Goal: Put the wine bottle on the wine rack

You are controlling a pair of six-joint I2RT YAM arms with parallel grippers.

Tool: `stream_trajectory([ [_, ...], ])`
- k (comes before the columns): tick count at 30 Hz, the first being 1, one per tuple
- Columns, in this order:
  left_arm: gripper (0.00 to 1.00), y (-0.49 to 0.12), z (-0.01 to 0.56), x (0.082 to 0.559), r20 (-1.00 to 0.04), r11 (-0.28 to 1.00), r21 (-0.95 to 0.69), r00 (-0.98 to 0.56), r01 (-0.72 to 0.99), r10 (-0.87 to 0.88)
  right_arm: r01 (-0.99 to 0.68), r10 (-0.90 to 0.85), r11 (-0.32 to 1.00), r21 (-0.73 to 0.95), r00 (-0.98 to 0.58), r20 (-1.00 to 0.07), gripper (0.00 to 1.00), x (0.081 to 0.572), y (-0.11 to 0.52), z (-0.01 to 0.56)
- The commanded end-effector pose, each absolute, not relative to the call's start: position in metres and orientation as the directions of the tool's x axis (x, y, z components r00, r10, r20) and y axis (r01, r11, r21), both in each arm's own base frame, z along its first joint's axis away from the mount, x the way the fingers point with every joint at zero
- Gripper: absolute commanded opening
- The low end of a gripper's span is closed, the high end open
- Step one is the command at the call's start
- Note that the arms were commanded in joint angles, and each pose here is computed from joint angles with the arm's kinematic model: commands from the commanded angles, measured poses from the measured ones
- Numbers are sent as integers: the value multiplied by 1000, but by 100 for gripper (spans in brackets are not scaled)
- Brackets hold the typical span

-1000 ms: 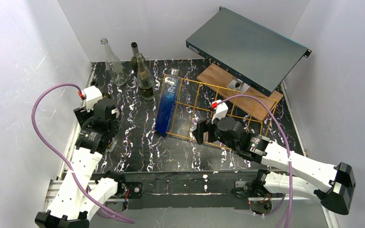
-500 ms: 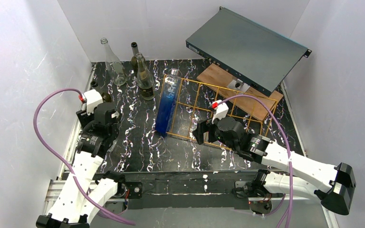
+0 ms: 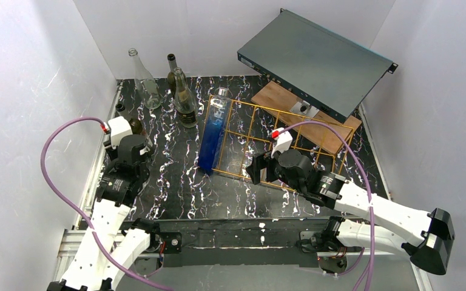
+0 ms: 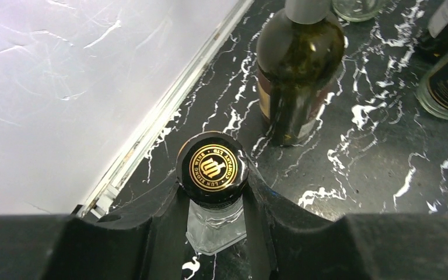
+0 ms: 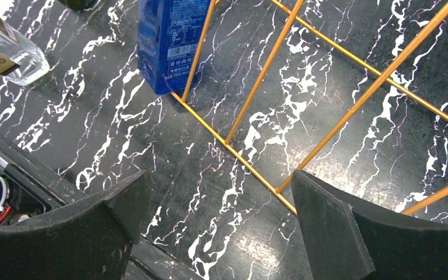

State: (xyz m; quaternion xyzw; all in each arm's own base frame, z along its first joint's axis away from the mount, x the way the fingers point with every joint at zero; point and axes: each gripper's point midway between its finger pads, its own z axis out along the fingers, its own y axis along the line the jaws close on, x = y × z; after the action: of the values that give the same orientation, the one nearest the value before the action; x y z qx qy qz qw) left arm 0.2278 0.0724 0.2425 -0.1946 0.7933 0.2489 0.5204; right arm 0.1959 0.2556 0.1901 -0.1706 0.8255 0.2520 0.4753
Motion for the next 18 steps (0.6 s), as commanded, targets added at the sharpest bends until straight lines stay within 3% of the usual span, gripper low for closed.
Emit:
stream_trajectory([
  [1,15,60,259,227,-934,859,128,-352,-495,-64,-513,16,811,280,-460,-888,99,197,253,206],
  [6,0,44,265,229,-926,912,103,-373,-397,-57,-514,17,810,283,-461,-887,98,197,254,206],
  [18,0,-51,285,238,-917,990,-90,-397,113,-38,-518,3,805,288,-482,-876,99,197,260,198],
])
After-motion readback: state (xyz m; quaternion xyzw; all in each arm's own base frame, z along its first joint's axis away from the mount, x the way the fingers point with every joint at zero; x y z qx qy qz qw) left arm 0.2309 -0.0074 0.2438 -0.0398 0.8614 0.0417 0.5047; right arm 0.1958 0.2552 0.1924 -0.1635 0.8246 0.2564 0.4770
